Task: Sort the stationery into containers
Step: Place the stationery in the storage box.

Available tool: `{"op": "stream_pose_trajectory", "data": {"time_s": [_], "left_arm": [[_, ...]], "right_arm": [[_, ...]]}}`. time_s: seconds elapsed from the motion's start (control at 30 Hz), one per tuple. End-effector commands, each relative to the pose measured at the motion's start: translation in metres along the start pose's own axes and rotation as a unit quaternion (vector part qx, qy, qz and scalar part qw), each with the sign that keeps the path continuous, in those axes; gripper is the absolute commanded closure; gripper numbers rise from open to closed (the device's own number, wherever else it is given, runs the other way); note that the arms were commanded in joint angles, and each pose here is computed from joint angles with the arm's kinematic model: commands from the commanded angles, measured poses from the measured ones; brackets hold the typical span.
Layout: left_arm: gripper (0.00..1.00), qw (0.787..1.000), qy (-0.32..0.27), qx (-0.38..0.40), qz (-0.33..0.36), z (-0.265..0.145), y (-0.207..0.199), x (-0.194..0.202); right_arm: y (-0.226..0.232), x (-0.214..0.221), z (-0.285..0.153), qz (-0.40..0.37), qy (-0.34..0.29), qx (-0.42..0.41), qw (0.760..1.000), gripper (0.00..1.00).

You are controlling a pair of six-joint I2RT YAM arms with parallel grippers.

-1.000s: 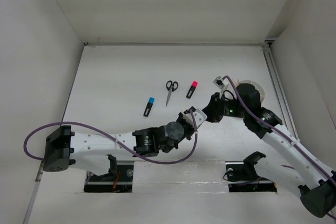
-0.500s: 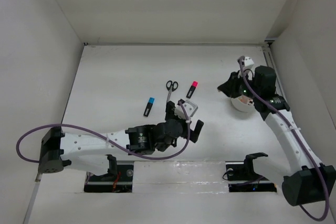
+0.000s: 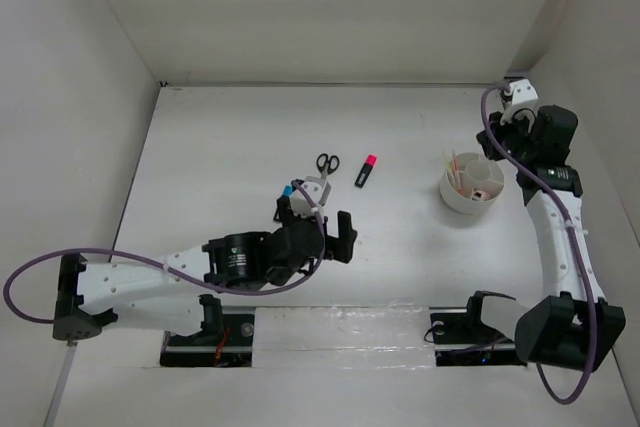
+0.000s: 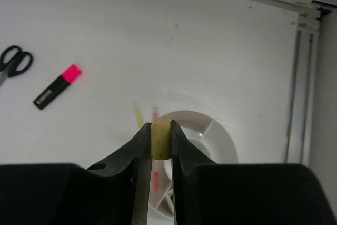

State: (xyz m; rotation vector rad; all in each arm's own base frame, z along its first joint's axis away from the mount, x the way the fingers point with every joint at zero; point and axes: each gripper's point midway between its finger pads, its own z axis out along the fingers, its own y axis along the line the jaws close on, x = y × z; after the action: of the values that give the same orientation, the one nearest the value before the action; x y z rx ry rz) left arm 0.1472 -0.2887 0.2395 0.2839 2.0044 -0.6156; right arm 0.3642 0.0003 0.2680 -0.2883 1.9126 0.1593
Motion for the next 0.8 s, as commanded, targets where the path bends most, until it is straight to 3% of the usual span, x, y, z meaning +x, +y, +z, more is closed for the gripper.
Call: {"op": "stream_pose_trajectory", "data": {"time_s": [0.0, 0.37, 0.5, 0.77], "left_arm": [[0.00, 1.000, 0.009, -0.002, -0.029, -0.001, 0.011, 0.012], [0.00, 0.999, 0.031, 0.040, -0.007, 0.009, -0.002, 0.034], [0.00, 0.998, 0.028, 0.048, -0.007, 0.009, 0.000, 0.039], [0.00, 0.998, 0.025, 0.065, -0.011, 0.003, -0.003, 0.036]], "right_arm": [[-0.031, -0.010, -0.010, -0.052, -0.009, 0.050, 0.997, 1.00], [-0.077, 0.022, -0.008, -0.019, 0.038, 0.079, 0.996, 1.00], [-0.080, 0.049, 0.005, 0.008, 0.086, 0.060, 0.994, 1.00], [-0.089, 0.074, 0.000, 0.028, 0.096, 0.073, 0.992, 1.00]]}}
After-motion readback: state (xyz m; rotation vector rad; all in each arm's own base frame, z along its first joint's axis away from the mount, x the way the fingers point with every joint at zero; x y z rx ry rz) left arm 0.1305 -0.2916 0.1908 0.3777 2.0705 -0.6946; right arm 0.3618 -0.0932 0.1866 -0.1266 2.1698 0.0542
